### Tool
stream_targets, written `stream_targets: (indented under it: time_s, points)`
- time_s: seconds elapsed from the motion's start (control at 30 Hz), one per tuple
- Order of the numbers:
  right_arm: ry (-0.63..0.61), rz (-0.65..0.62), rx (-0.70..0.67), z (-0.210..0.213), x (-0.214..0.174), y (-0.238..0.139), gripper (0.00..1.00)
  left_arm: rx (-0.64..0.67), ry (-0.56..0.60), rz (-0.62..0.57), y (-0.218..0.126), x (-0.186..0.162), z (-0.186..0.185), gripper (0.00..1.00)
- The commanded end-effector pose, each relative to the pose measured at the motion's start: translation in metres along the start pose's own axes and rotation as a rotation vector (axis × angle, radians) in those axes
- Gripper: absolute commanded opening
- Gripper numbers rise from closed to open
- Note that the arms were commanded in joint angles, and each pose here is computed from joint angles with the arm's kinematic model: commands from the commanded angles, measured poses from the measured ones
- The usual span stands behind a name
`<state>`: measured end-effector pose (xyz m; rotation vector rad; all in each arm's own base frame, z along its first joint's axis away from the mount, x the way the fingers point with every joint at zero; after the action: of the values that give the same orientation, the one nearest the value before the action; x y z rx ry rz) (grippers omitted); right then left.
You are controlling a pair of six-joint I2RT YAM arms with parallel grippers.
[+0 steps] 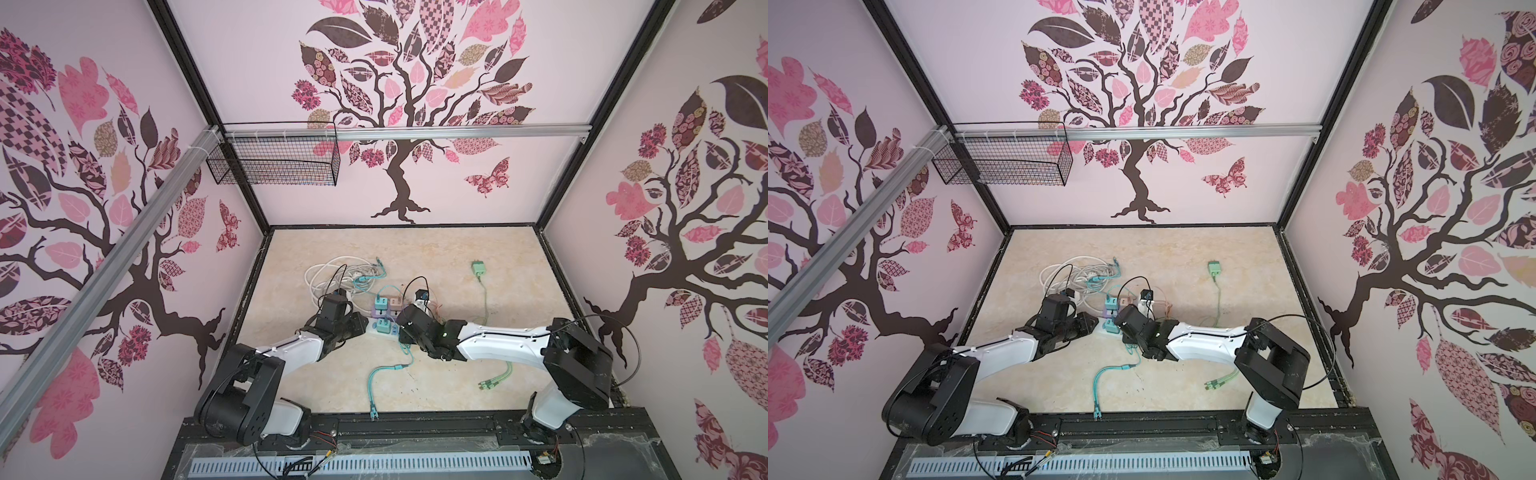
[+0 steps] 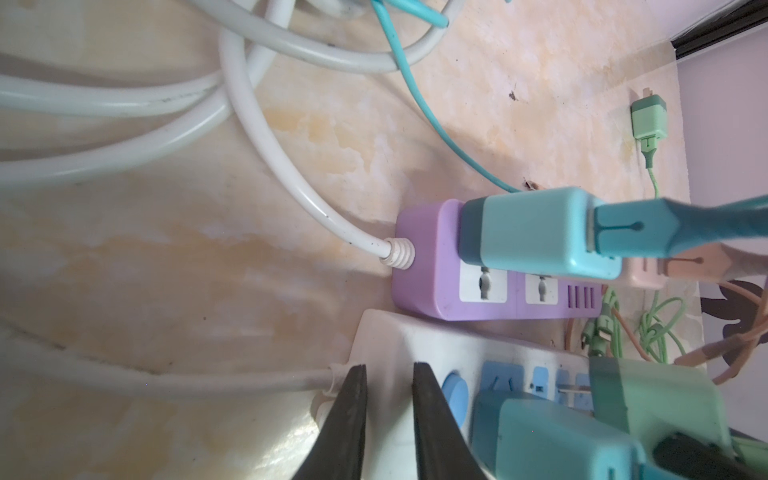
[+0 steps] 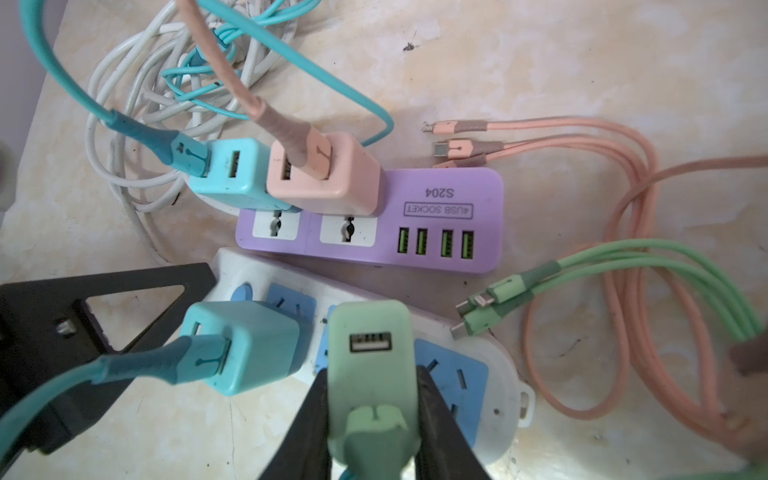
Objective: Insert the plug
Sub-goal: 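Lower the charger toward a white strip socket while the left gripper steadies the strips, then press the mint-green charger's prongs down into the white strip socket with the right gripper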
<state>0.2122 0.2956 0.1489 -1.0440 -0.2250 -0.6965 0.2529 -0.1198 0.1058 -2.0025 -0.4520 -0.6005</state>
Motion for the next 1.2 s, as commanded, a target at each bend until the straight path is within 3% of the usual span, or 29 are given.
stream_targets:
  time_s: [0.0, 0.43, 1.17]
  points:
    - [-0.022, 0.003, -0.088, -0.010, -0.007, 0.007, 0.09, -0.046, -0.014, 0.056, 0.002, -0.015, -0.001, 0.23]
    - [0.006, -0.064, -0.146, -0.020, -0.003, -0.002, 0.08, -0.047, -0.023, 0.055, 0.002, -0.018, 0.000, 0.23]
    - [0.029, -0.011, -0.093, -0.012, -0.015, -0.003, 0.08, -0.056, -0.021, 0.044, 0.000, -0.017, -0.001, 0.22]
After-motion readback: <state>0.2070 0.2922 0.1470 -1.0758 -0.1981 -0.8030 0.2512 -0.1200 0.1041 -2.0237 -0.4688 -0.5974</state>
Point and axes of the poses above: each gripper's point midway between its finger pads, its own y axis out along the fingers, its own z axis along the line the jaws close on, x = y × z, the point moved 9 cm from there along -y, back along the fingers, and after that the axes turned 15 degrees about y, right-handed, at the moved point
